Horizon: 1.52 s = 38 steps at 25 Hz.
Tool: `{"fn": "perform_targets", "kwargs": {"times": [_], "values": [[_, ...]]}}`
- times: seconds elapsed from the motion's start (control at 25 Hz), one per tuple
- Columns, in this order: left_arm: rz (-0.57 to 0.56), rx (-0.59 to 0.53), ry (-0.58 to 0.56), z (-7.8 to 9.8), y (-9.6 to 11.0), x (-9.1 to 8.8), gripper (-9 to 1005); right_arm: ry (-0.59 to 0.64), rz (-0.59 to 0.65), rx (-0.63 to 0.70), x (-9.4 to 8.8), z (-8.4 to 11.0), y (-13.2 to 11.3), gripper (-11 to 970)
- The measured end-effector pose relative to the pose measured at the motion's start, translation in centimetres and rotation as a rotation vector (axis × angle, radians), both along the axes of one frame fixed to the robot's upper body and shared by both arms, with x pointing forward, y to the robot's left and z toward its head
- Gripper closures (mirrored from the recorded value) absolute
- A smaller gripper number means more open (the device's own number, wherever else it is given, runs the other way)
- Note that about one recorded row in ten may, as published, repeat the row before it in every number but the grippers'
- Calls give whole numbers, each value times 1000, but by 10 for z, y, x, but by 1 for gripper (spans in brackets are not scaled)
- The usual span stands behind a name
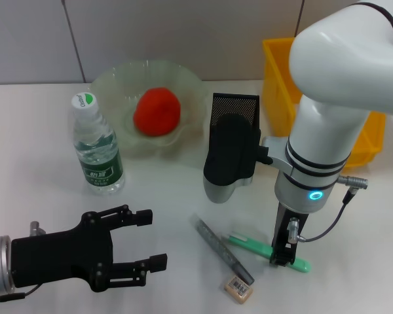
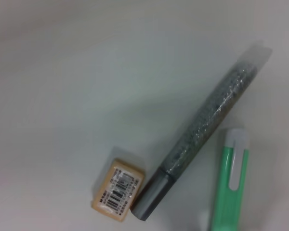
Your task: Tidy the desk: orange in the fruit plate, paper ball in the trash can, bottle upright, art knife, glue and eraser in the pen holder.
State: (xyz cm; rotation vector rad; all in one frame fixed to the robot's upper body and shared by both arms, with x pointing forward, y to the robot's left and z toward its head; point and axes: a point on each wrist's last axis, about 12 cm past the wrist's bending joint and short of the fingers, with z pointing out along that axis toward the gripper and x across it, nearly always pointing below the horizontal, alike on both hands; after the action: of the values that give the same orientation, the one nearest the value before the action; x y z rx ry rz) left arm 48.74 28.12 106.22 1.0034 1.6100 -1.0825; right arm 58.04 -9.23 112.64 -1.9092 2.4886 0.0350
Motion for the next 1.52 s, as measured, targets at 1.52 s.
{"fn": "perform_targets", "kwargs": {"times": [1.52], "values": [[13, 13, -11, 1, 0, 6, 160, -12, 10, 1, 0, 0, 2, 782]]}}
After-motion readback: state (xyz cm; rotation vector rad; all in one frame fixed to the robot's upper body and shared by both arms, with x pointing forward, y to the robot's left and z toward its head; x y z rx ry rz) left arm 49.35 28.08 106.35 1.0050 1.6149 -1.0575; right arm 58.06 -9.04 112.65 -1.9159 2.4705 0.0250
